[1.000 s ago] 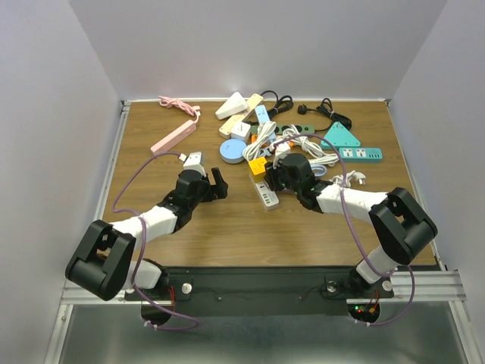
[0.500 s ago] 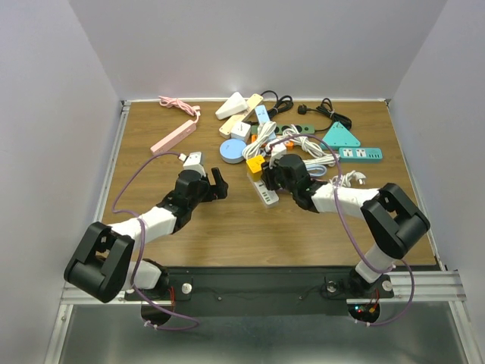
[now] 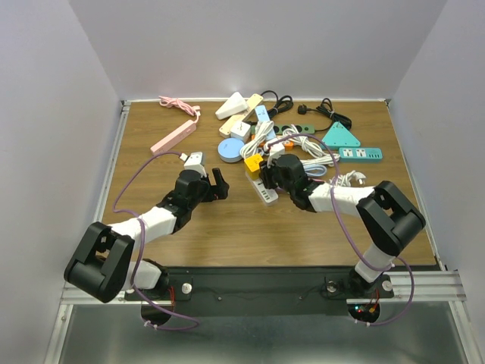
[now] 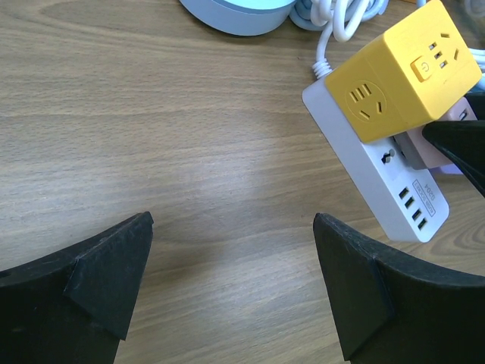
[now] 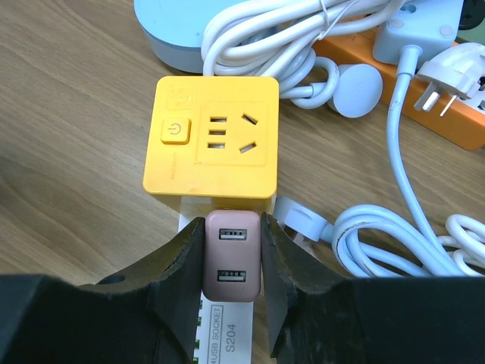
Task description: Insert the plug
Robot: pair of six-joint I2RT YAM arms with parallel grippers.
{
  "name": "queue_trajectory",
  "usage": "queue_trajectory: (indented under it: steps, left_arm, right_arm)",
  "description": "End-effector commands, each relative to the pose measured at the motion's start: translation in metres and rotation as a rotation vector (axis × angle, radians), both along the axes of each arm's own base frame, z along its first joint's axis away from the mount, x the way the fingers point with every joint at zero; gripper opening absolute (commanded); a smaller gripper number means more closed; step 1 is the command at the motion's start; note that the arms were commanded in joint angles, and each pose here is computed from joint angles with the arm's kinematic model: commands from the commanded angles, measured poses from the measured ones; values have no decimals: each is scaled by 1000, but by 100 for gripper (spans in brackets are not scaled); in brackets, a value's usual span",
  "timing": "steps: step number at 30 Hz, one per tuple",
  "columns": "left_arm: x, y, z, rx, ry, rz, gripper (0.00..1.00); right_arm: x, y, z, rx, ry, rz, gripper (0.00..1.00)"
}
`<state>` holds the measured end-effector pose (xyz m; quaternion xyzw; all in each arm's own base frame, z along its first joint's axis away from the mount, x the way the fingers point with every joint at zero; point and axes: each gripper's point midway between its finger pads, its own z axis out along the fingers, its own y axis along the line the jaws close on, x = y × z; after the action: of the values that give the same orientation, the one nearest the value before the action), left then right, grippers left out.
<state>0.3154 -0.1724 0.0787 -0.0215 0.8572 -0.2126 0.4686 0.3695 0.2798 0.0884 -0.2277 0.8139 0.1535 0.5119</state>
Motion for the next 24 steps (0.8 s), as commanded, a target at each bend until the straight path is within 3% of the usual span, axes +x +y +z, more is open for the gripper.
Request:
queue_trajectory:
  steps: [1, 16, 24]
  left_arm:
    - [3, -1, 12, -13, -55, -14, 99]
    - [-1, -6, 18, -30, -71, -56, 98]
    - [0, -4, 48, -55, -112, -33, 99]
  right_arm:
    - [-37, -32, -77, -190, 206, -17, 0]
    - [-77, -45, -125, -208, 428, -38, 0]
    - [-63, -24, -81, -120, 357, -8, 0]
